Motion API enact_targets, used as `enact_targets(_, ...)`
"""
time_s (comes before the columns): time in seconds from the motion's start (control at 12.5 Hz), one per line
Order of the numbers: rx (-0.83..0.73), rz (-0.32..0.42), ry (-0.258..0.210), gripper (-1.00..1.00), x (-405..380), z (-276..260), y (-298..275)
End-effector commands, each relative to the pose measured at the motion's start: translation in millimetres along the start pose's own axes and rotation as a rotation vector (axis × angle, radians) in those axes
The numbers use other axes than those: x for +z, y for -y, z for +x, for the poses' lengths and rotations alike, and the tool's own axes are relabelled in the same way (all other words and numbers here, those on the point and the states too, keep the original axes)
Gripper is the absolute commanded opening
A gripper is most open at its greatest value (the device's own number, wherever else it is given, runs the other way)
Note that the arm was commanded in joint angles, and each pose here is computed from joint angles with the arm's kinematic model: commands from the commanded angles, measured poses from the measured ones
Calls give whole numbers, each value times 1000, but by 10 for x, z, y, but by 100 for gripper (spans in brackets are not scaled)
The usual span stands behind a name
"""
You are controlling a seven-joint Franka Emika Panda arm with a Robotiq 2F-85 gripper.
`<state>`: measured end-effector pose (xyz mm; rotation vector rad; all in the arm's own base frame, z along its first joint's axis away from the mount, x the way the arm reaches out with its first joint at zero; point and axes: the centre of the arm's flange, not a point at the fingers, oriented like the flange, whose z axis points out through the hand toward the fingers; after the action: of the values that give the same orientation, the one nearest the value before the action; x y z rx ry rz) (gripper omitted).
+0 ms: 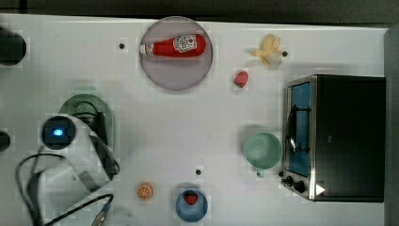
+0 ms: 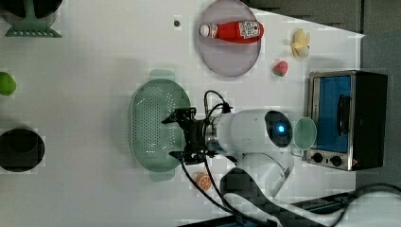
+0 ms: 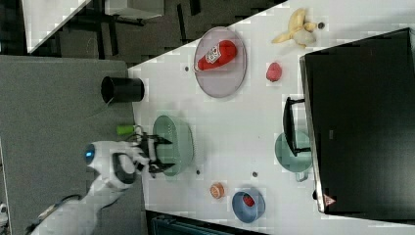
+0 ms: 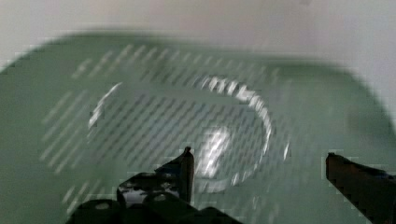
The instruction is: Drag strainer left to right.
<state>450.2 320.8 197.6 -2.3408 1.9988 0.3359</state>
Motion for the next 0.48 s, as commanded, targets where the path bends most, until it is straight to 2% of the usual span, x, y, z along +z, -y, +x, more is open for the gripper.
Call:
enact_targets(0.08, 81, 44, -8, 100, 101, 292, 149)
enact_targets(0.16, 87, 36, -26, 100, 179, 384, 158)
enact_targets(0.48, 123, 57, -38, 100, 249, 574, 193)
